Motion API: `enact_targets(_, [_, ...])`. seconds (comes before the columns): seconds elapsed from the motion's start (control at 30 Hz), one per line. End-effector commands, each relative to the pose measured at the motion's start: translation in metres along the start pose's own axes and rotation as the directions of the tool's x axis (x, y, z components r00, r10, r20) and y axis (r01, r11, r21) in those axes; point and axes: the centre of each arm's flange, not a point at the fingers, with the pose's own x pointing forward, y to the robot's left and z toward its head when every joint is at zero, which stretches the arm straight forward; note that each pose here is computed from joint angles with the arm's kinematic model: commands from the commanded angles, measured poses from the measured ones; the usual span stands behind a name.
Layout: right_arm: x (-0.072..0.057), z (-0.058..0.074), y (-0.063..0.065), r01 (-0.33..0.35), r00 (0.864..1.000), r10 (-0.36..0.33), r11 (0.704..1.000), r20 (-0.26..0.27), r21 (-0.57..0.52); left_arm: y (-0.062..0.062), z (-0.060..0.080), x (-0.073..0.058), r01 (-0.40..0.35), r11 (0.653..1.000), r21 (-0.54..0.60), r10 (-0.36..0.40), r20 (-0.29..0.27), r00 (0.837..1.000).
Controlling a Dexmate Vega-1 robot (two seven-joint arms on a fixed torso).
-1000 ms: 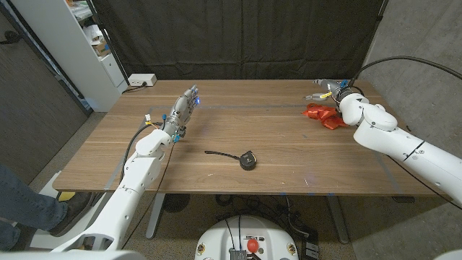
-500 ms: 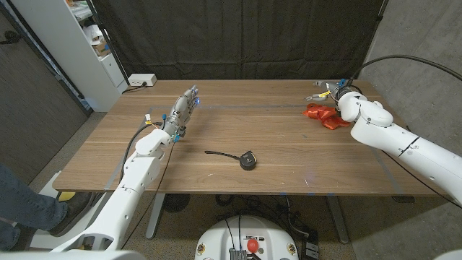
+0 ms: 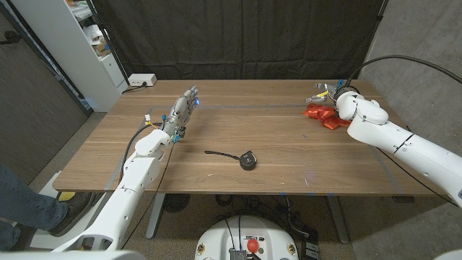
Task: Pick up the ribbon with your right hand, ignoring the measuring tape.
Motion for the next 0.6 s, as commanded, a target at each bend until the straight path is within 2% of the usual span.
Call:
enact_targets(0.03, [0.006,-0.003,0.009,0.005,1.000,-0.005,1.000,-0.015,0.031,0.001,-0.002,-0.002,-0.005,1.000,0.002,0.005,-0.007,1.000])
enact_targets(0.6, [0.012,-0.007,0.021,-0.010,1.000,0.011,0.999,-0.026,0.040,0.001,-0.003,-0.006,-0.012,1.000,0.010,0.012,-0.022,1.000])
